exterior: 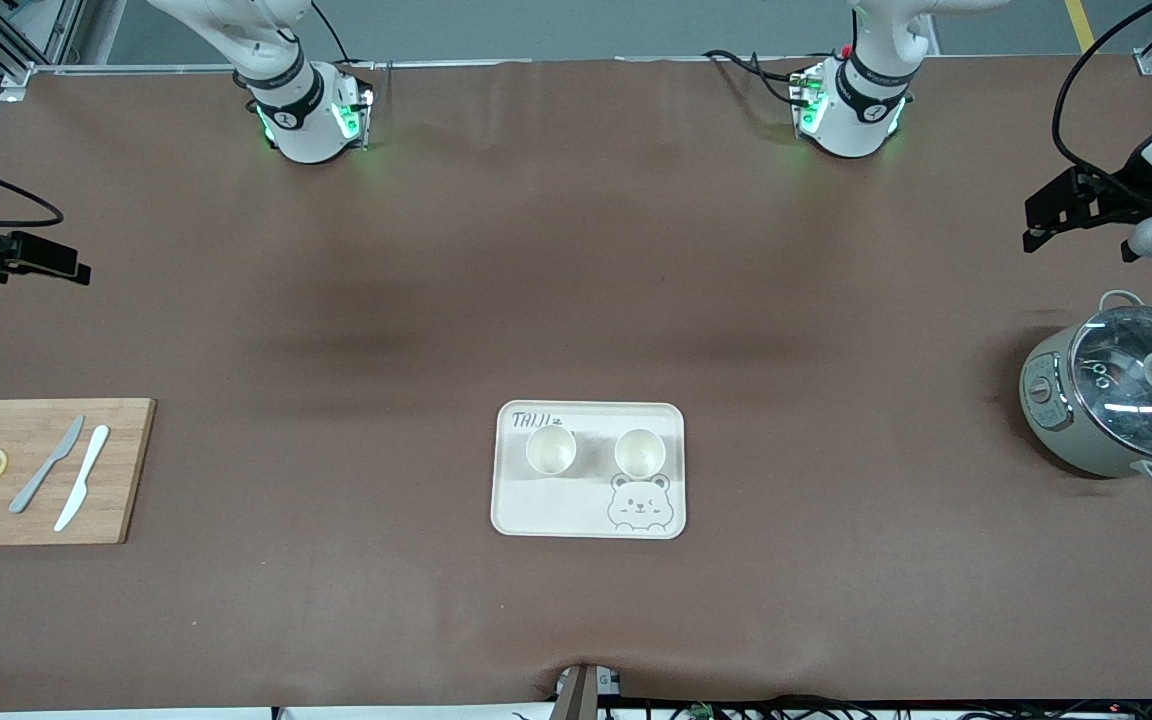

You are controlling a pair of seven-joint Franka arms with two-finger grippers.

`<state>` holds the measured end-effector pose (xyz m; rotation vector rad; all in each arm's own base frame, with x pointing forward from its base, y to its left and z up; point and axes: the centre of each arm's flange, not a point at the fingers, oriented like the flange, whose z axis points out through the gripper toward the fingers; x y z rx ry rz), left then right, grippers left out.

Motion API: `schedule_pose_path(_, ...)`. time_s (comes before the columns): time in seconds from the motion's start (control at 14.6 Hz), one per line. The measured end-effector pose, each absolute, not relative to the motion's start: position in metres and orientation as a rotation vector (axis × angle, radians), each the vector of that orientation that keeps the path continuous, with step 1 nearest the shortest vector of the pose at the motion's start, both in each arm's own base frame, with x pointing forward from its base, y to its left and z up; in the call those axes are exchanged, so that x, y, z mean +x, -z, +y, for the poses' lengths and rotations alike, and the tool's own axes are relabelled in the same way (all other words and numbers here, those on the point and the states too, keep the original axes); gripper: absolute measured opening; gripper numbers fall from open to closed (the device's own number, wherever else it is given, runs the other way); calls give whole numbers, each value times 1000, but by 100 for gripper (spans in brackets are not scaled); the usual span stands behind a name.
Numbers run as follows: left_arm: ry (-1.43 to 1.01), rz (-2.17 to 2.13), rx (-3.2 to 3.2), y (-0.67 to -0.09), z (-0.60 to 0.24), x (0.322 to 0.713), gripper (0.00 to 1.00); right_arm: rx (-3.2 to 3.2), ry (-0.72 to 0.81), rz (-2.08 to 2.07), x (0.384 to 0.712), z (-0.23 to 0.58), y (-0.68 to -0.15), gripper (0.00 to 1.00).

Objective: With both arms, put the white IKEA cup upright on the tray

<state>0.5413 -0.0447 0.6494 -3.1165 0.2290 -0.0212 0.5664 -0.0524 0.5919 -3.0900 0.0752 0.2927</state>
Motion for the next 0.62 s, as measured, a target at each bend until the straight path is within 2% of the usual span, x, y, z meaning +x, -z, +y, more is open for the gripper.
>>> schedule_pose_path(0.62,21,229,-3117,-649,-45,541,100,-3090,-288,61,567,-48,-591,100)
